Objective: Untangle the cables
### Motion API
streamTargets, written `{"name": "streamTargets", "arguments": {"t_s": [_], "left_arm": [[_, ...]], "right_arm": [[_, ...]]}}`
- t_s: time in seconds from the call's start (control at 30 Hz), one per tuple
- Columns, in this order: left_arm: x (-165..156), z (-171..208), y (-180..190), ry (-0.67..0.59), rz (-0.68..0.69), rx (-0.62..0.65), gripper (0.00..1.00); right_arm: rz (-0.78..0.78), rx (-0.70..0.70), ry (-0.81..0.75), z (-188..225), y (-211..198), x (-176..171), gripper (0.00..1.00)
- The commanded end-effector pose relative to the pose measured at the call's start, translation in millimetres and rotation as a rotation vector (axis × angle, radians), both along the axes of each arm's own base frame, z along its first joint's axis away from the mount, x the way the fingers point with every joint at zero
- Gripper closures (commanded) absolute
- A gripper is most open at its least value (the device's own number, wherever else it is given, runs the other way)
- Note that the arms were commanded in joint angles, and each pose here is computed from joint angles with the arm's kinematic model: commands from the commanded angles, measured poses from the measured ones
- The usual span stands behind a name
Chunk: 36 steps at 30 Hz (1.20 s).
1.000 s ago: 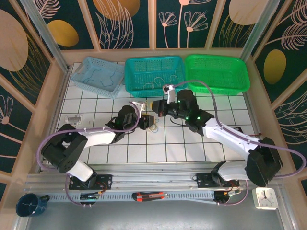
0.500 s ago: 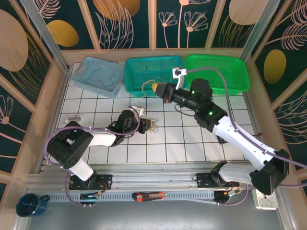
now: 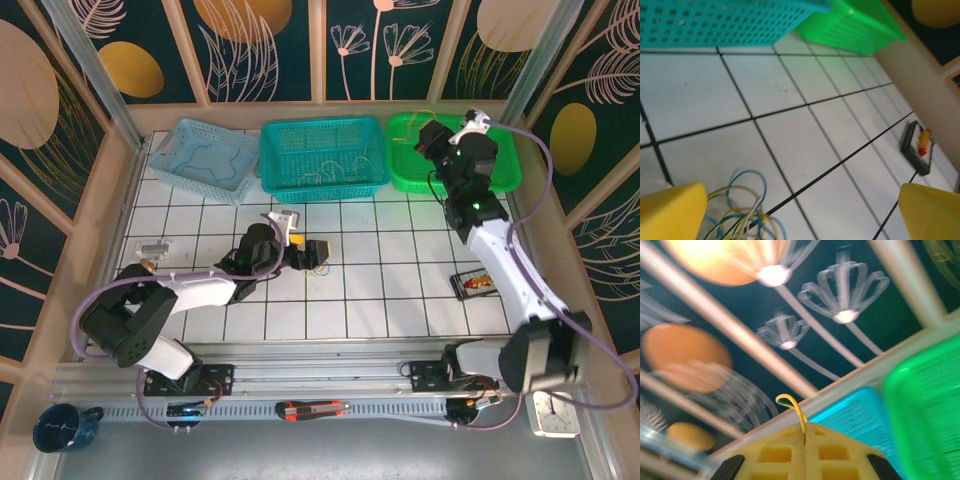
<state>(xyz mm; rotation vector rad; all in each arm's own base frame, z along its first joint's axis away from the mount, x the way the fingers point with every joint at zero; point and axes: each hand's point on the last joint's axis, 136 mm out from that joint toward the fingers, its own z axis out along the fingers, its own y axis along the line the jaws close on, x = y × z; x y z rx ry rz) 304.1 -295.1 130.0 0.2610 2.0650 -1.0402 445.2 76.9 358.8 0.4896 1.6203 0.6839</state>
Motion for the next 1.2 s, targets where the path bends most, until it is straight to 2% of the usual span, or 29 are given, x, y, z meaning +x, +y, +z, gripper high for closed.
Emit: {"name": "streamTargets", "arguments": {"t_s": [0.0, 0.13, 0.33, 0.37, 0.4, 0.43, 0.47, 0.5, 0.53, 0.7, 0.93, 1.03, 1.17], "left_arm": [[5.0, 38.1, -8.5, -0.029, -0.001, -0.075, 0.01], [8.4, 56.9, -8.3, -0.034, 0.020, -0.108, 0.01], [12.4, 75.1, -7.2, -0.052, 0.043, -0.139, 0.01], [12.7, 77.1, -7.3, -0.053, 0.046, -0.145, 0.01], [13.4, 79.1, -6.7, -0.057, 0.050, -0.148, 0.01], [13.6, 80.4, -6.7, -0.058, 0.053, -0.153, 0.01], [14.0, 82.2, -6.6, -0.061, 0.055, -0.157, 0.01], [14.4, 83.8, -6.9, -0.064, 0.055, -0.160, 0.01], [15.1, 84.5, -6.9, -0.066, 0.056, -0.160, 0.01], [16.5, 86.5, -8.9, -0.067, 0.053, -0.160, 0.01], [16.2, 89.5, -8.2, -0.067, 0.055, -0.161, 0.01], [16.6, 89.4, -7.1, -0.069, 0.059, -0.156, 0.01], [17.1, 86.9, -7.0, -0.062, 0.064, -0.153, 0.01]], "right_arm": [[-0.130, 0.081, 0.032, -22.8, -37.3, 36.1, 1.00], [-0.224, 0.100, 0.116, -61.9, -68.5, 80.1, 1.00], [-0.215, 0.110, 0.267, -140.4, -84.4, 129.5, 1.00], [-0.217, 0.106, 0.295, -154.9, -86.4, 134.0, 0.96], [-0.218, 0.101, 0.314, -165.4, -87.1, 136.7, 0.83], [-0.196, 0.104, 0.334, -176.9, -84.8, 139.0, 0.64], [-0.191, 0.106, 0.356, -188.7, -85.1, 139.4, 0.50], [-0.186, 0.106, 0.366, -195.1, -85.0, 139.3, 0.43], [-0.178, 0.103, 0.370, -200.0, -84.5, 138.8, 0.40], [-0.182, 0.064, 0.411, -218.7, -92.9, 129.7, 0.38], [-0.302, 0.100, 0.503, -247.9, -150.1, 98.0, 0.38], [-0.300, 0.118, 0.473, -238.6, -160.5, 91.5, 0.39], [-0.215, 0.101, 0.375, -201.5, -147.2, 98.3, 0.39]]}}
